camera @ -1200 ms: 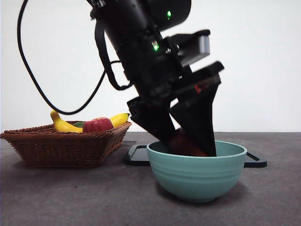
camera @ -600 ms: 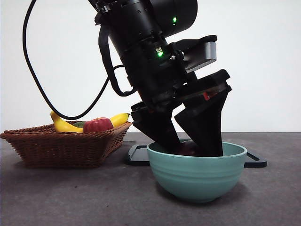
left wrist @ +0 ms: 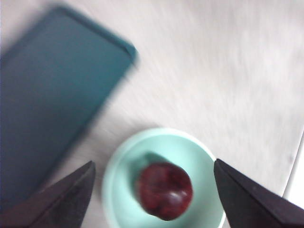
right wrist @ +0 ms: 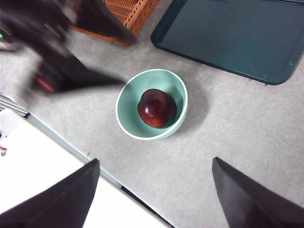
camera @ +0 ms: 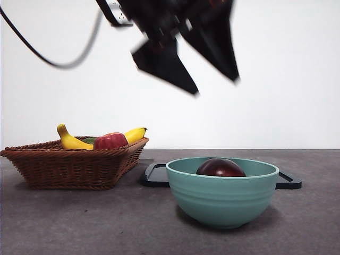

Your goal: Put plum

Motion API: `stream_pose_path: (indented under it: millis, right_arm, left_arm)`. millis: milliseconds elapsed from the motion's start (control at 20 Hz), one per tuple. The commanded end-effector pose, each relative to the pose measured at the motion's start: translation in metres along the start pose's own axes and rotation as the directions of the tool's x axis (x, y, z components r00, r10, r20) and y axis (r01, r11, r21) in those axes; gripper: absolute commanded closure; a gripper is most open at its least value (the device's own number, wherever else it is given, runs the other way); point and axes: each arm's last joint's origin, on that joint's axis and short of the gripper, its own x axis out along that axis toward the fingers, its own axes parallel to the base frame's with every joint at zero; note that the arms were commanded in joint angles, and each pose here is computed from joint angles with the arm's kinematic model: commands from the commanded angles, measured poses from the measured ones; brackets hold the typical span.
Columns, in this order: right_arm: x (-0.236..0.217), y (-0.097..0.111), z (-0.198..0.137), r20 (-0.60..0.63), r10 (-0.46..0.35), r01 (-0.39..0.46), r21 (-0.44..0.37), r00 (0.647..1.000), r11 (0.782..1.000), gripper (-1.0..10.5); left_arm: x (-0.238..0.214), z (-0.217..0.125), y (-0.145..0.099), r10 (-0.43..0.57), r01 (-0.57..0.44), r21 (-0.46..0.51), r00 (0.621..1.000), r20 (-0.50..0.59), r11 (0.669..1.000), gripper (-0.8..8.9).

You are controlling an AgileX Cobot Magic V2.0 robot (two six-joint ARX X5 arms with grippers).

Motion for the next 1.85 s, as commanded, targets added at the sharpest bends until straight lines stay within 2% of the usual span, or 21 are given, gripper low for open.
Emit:
stream_pose_path:
  millis: [50, 300, 500, 600, 750, 900, 1000, 1150, 1550, 1650, 1850]
  right_arm:
    - [-0.003, 0.002, 0.004, 0.02, 0.003, -0.002, -0.01, 1.0, 1.0, 5.7]
    - [-0.003, 0.002, 0.005, 0.027, 0.002, -0.002, -0.013, 1.0, 1.0, 5.7]
    - [-0.003, 0.002, 0.005, 0.029, 0.001, 0.0, -0.015, 1.0, 1.0, 5.7]
    - [-0.003, 0.002, 0.006, 0.039, -0.001, 0.002, -0.02, 0.999, 1.0, 5.7]
    - [-0.003, 0.002, 0.007, 0.049, -0.001, 0.002, -0.026, 0.999, 1.0, 5.7]
    - [-0.003, 0.002, 0.008, 0.059, -0.001, 0.002, -0.031, 0.998, 1.0, 5.7]
    - [-0.003, 0.002, 0.009, 0.063, 0.0, 0.002, -0.03, 0.998, 1.0, 5.7]
    - [0.0, 0.0, 0.01, 0.049, 0.0, 0.002, -0.022, 0.999, 1.0, 5.7]
    - [0.02, -0.01, 0.019, -0.042, 0.015, -0.013, 0.03, 0.999, 0.999, 5.7]
    - [0.034, -0.015, 0.02, -0.086, 0.028, -0.024, 0.05, 0.996, 0.998, 5.7]
    - [0.079, -0.029, 0.013, -0.098, 0.072, -0.062, 0.104, 0.993, 0.993, 5.7]
  left_arm:
    - [-0.034, 0.012, 0.005, 0.03, -0.027, -0.027, 0.995, 0.096, 0.999, 4.1]
    - [-0.112, 0.007, 0.027, 0.144, -0.117, -0.131, 0.965, 0.22, 0.984, 4.11]
    - [-0.153, -0.011, 0.039, 0.162, -0.117, -0.196, 0.959, 0.233, 0.974, 4.11]
    - [-0.162, -0.024, 0.039, 0.137, -0.087, -0.214, 0.963, 0.231, 0.973, 4.11]
    - [-0.157, -0.052, 0.034, 0.101, -0.052, -0.235, 0.974, 0.204, 0.971, 4.11]
    - [-0.141, -0.086, 0.025, -0.036, 0.079, -0.255, 0.985, 0.167, 0.964, 4.11]
    - [-0.131, -0.104, 0.023, -0.086, 0.121, -0.278, 0.987, 0.134, 0.953, 4.11]
    - [-0.125, -0.115, 0.019, -0.187, 0.211, -0.3, 0.977, 0.107, 0.93, 4.12]
    - [-0.125, -0.115, 0.019, -0.192, 0.215, -0.299, 0.976, 0.107, 0.93, 4.12]
    - [-0.125, -0.115, 0.019, -0.192, 0.215, -0.299, 0.976, 0.107, 0.93, 4.12]
    - [-0.125, -0.115, 0.019, -0.192, 0.215, -0.298, 0.976, 0.107, 0.93, 4.12]
